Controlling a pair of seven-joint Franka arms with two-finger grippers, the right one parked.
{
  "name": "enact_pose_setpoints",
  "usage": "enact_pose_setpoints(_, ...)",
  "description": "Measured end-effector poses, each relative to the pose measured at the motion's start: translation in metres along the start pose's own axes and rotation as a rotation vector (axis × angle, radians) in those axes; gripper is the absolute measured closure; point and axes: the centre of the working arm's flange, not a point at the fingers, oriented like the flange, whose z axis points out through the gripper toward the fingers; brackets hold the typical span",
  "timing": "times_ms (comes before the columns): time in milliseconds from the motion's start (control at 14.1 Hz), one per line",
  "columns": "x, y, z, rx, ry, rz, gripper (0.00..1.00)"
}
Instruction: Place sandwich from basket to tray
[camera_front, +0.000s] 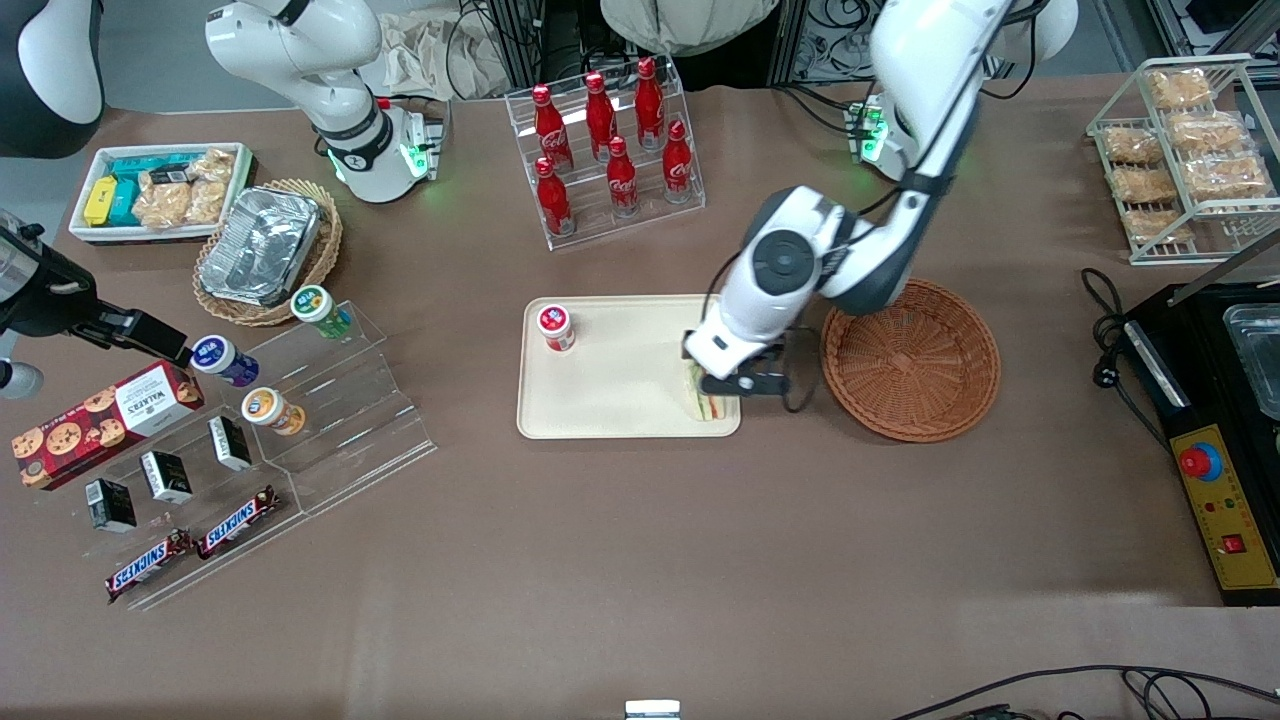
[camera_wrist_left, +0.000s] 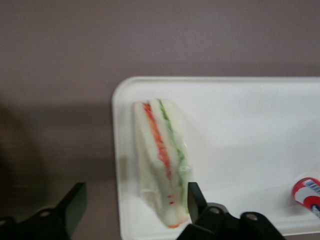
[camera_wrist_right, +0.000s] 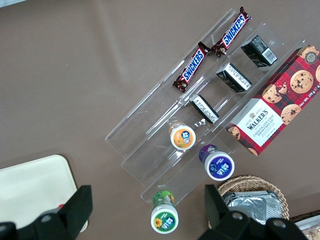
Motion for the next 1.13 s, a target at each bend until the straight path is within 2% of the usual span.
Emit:
enact_pose_setpoints(283,0.039,-0.077,-0.094,-0.017,0.052,-0.054,0.01)
enact_pose_setpoints(496,0.046,-0.135,-0.141,0.002,0.046,-0.056,0.01)
enact_pose_setpoints(638,0.049,-0.184,-0.167,0.031,0.031,-0.033,0.01)
enact_pose_setpoints(780,0.047,-0.227,-0.192,0.040,0.021,-0.003,0.01)
enact_pose_setpoints(992,0.039,-0.267,-0.230,0.038,0.060,0.002,0.01)
enact_pose_setpoints(1134,0.028,-0.272,-0.251,0.040,0.079,0.003,0.01)
